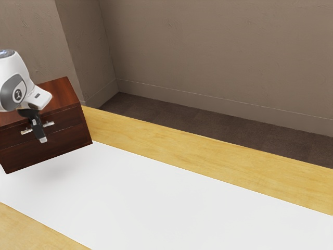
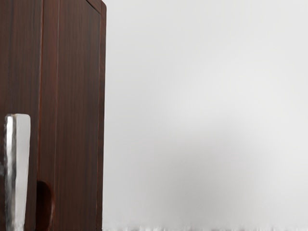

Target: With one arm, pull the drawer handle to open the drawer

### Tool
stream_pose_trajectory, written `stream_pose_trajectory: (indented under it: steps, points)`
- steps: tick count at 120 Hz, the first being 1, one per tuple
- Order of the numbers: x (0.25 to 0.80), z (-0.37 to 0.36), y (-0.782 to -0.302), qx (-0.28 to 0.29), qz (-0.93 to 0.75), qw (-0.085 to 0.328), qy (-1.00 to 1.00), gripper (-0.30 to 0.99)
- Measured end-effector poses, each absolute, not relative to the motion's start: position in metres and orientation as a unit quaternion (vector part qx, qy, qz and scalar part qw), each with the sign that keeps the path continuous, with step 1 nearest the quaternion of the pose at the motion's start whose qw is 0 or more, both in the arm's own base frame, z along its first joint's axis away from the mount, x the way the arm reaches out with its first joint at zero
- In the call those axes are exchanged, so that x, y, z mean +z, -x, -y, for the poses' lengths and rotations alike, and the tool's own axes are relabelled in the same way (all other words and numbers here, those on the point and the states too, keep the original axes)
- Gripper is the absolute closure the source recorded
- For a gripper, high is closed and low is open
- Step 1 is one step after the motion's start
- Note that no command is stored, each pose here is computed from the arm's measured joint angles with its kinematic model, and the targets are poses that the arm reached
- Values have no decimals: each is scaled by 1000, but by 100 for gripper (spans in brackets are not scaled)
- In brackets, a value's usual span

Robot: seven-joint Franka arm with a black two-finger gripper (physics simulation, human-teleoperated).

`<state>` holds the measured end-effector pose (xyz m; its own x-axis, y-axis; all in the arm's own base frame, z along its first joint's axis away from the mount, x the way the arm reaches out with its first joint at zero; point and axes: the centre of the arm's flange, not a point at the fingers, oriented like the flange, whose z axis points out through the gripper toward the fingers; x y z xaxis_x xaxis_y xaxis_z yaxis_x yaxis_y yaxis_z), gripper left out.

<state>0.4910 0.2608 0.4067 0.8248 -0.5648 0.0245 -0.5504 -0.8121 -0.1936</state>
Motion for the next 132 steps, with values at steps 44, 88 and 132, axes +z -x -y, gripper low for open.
stream_pose_trajectory:
  steps: [44, 88, 132]
  points:
    - [394, -258, -497, -47, -319, 125, 938, 0]
    - [385, -250, -498, -50, -325, 124, 936, 0]
    - [384, -231, -474, -55, -321, 109, 939, 1]
